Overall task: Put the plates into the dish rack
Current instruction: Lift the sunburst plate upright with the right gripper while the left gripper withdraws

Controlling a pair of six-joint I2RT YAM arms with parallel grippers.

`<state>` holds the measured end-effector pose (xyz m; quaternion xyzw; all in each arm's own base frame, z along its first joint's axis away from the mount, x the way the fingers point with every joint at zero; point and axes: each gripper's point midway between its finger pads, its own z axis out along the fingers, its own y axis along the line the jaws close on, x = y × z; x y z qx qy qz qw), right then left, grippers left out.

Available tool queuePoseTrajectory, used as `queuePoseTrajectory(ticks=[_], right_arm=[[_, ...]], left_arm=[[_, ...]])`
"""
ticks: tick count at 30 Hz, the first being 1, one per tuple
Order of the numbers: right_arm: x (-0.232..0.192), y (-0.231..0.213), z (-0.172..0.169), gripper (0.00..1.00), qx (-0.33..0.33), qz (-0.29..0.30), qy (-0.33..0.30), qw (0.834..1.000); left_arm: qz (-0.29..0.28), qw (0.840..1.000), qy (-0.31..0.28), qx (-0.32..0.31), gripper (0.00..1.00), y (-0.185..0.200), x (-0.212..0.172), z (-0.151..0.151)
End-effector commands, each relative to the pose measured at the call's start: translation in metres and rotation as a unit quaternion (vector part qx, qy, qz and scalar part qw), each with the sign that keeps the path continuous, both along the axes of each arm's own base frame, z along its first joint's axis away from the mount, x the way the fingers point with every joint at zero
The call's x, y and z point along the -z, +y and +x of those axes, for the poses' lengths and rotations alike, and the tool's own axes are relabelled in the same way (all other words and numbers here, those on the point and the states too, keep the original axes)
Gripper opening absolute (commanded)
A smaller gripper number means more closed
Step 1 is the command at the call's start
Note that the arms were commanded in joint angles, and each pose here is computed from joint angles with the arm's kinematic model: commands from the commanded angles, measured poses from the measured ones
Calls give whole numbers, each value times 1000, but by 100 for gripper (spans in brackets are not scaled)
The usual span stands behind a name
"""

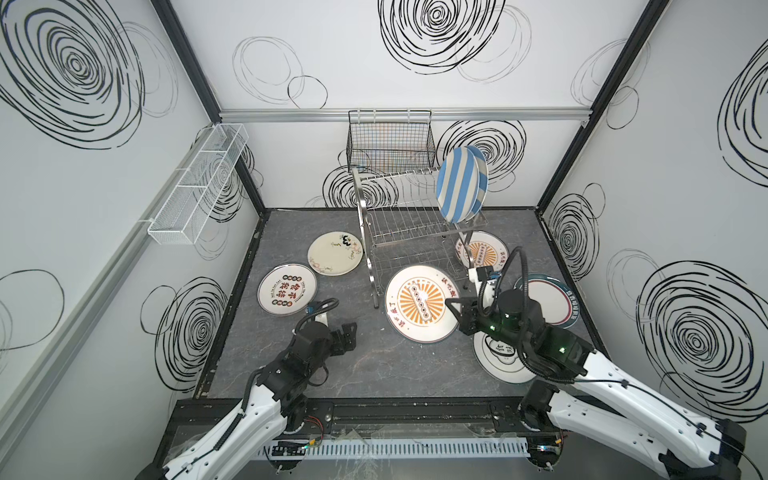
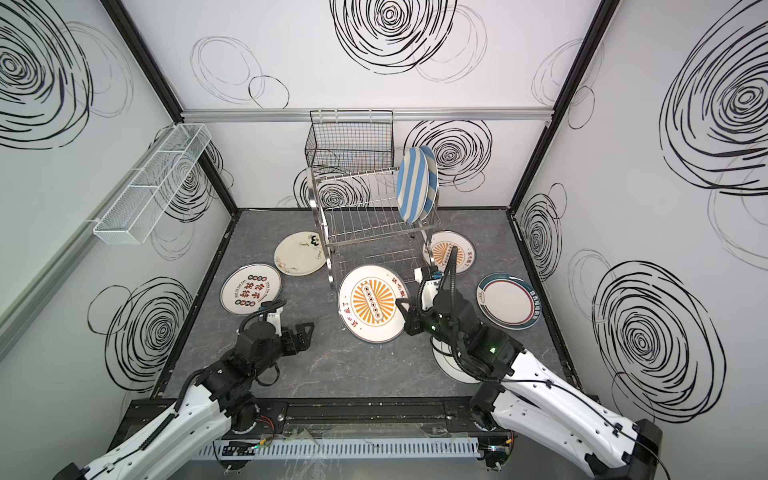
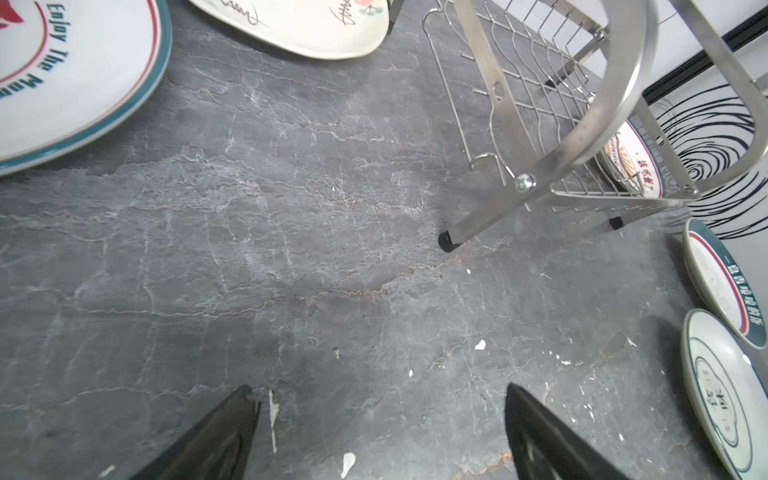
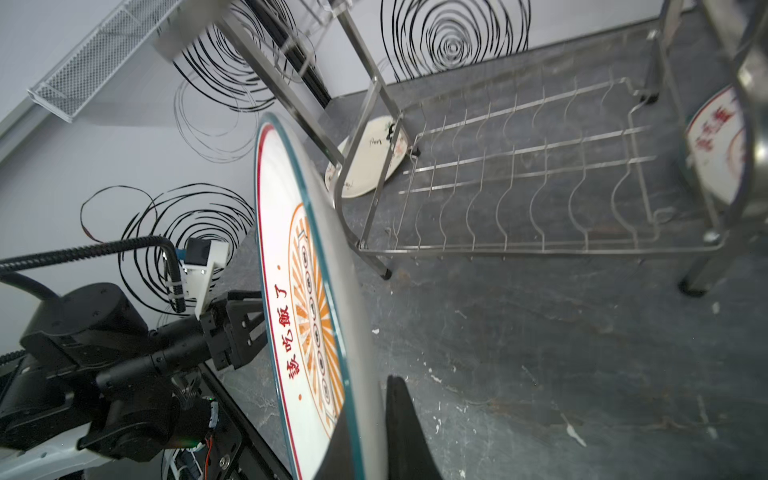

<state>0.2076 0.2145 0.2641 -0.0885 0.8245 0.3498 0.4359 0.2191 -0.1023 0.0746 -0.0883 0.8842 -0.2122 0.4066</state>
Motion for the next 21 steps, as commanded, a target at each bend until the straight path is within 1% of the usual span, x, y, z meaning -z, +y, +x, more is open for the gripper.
queuePoseTrajectory(ticks=[1,5,9,12,15,17,21], right_arm=[[-55,-8,-2,0,-12,-23,-63,998],[-117,-10,5,0,-7,-29,-120,992],[-166,-14,23,0,29,-41,-163,985],[-199,-19,41,0,69,-54,-193,977],[-231,-27,62,0,123,-80,-218,965],[-254,-34,76,0,164,-103,-240,951],[-283,-40,101,0,226,-147,-267,925]], left_arm=[[-3,1000,-24,-1,96,0,-9,5],[-3,1000,-19,2,96,0,-5,5],[1,1000,-4,9,96,-2,2,5],[3,1000,-2,11,96,-3,3,5],[1,1000,-5,7,96,-2,2,5],[-3,1000,-9,7,96,-1,1,5],[-7,1000,-14,9,96,-2,-1,4]])
